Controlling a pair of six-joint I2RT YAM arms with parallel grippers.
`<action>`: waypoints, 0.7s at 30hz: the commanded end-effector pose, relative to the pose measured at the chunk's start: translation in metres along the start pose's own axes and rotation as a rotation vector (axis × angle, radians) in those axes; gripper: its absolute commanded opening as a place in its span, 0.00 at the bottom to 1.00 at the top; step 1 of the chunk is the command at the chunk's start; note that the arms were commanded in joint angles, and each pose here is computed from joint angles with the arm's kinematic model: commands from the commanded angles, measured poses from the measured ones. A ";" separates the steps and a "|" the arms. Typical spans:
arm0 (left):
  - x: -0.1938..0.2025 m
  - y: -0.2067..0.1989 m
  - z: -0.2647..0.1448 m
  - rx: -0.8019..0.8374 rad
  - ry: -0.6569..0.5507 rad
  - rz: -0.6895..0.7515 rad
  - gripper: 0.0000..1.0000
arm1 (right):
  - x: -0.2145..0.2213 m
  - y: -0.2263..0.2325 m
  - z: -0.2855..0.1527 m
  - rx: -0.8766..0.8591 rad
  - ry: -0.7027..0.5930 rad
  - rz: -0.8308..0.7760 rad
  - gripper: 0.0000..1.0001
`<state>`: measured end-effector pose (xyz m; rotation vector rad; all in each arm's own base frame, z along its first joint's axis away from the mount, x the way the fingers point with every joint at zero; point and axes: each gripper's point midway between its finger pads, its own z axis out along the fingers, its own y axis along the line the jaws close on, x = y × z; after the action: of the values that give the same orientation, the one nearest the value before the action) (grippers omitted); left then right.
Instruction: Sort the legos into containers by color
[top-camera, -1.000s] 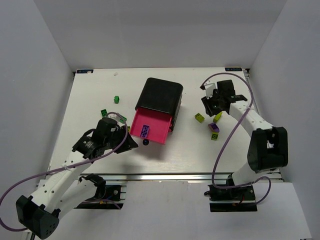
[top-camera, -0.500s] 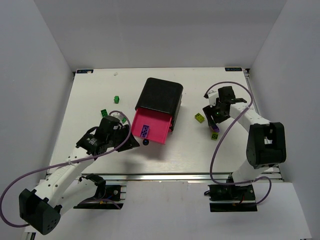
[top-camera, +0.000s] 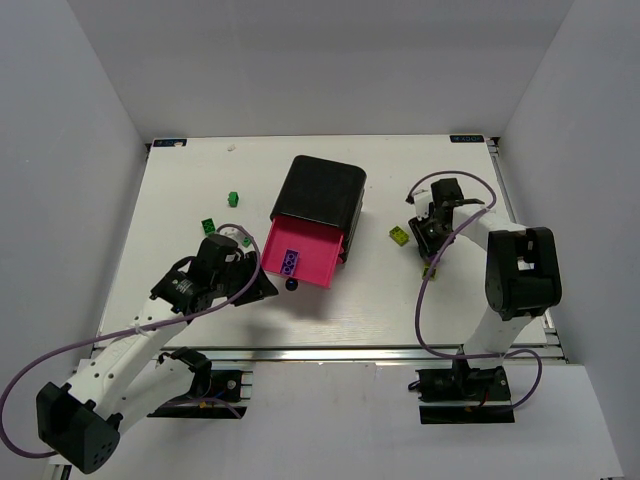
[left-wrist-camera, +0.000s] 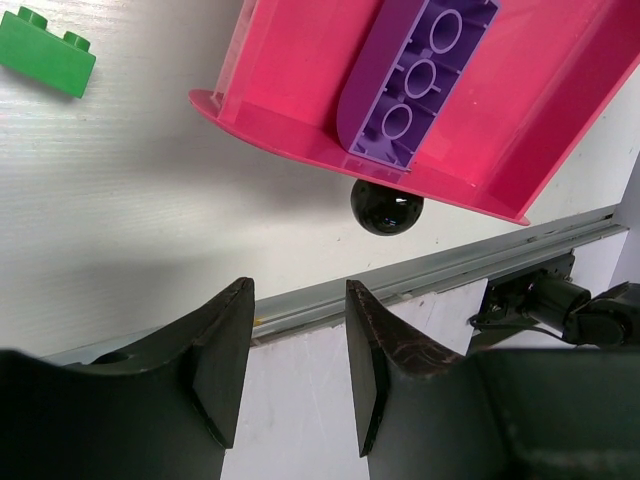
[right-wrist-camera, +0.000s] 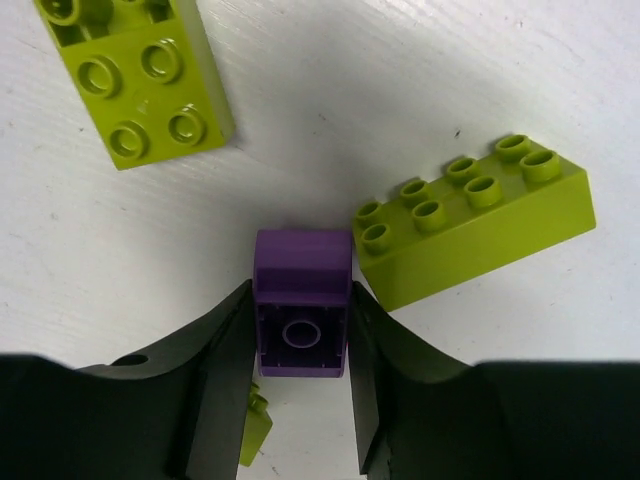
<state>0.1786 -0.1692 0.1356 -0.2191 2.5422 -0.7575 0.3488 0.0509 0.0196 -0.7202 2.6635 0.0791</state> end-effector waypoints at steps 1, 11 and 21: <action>-0.002 0.000 0.000 0.006 -0.021 -0.001 0.52 | -0.013 0.001 -0.010 -0.013 -0.073 -0.057 0.14; 0.003 0.003 0.008 0.020 -0.007 0.026 0.54 | -0.091 0.115 -0.170 -0.511 -0.638 -0.577 0.00; 0.006 0.004 0.019 0.042 0.012 0.058 0.53 | -0.130 0.225 -0.220 -0.698 -0.800 -0.876 0.00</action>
<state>0.1786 -0.1726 0.1129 -0.1654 2.5652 -0.7610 0.2750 0.2473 0.2510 -1.5343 1.4617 0.8168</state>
